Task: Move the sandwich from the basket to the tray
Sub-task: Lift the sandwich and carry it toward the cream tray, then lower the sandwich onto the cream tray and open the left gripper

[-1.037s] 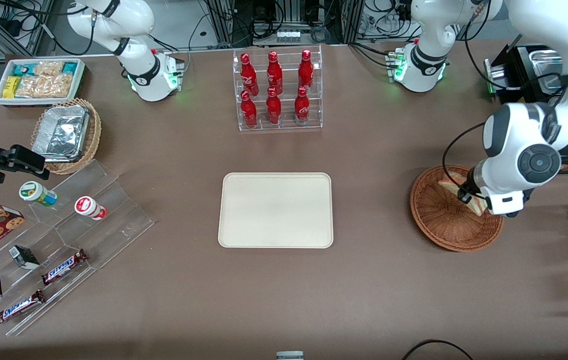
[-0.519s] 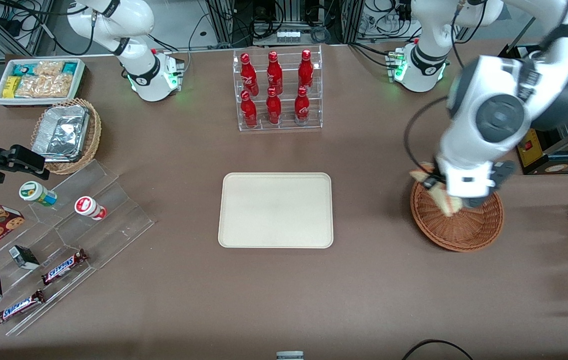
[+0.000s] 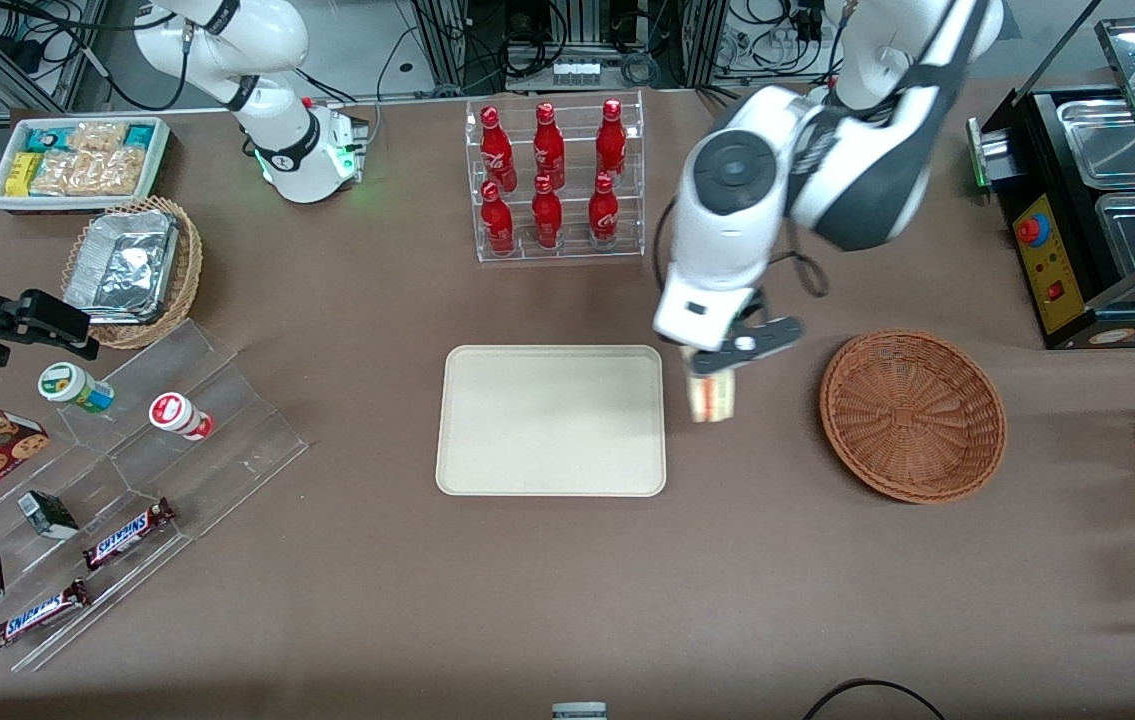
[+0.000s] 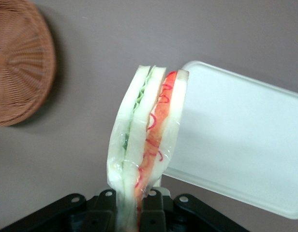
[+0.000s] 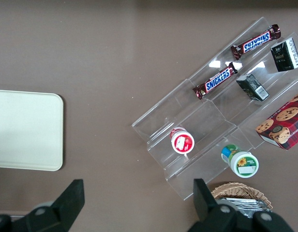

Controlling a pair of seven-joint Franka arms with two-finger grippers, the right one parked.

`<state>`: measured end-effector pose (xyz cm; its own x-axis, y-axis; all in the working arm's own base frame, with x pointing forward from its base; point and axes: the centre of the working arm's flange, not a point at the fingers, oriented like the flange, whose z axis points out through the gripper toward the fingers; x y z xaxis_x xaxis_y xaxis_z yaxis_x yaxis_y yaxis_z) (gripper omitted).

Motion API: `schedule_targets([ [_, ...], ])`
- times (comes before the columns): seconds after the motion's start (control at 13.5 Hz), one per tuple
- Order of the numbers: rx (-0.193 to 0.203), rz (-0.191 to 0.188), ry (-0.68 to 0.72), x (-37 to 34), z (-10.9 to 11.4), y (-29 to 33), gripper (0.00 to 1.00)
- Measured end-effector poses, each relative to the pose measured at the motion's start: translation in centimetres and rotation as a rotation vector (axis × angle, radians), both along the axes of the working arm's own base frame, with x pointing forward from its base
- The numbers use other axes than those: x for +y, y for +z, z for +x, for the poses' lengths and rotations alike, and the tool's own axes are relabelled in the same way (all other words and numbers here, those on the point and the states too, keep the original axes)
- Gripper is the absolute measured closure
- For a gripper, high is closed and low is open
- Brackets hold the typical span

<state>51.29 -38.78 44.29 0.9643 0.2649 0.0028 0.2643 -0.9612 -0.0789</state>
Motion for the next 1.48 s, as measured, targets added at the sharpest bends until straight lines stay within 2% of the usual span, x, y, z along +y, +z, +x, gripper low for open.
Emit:
schedule_targets([
  [0.3, -0.022, -0.036, -0.096, -6.3, -1.4, -7.7, 0.85],
  [0.52, -0.02, -0.042, -0.112, -7.6, -1.1, -12.7, 0.85],
  [1.26, 0.019, 0.003, -0.141, -7.8, -1.2, -21.6, 0.84],
  [1.41, 0.015, -0.001, -0.142, -7.8, -1.1, -21.7, 0.81],
  [1.48, 0.014, -0.001, -0.143, -7.9, -1.1, -21.6, 0.72],
])
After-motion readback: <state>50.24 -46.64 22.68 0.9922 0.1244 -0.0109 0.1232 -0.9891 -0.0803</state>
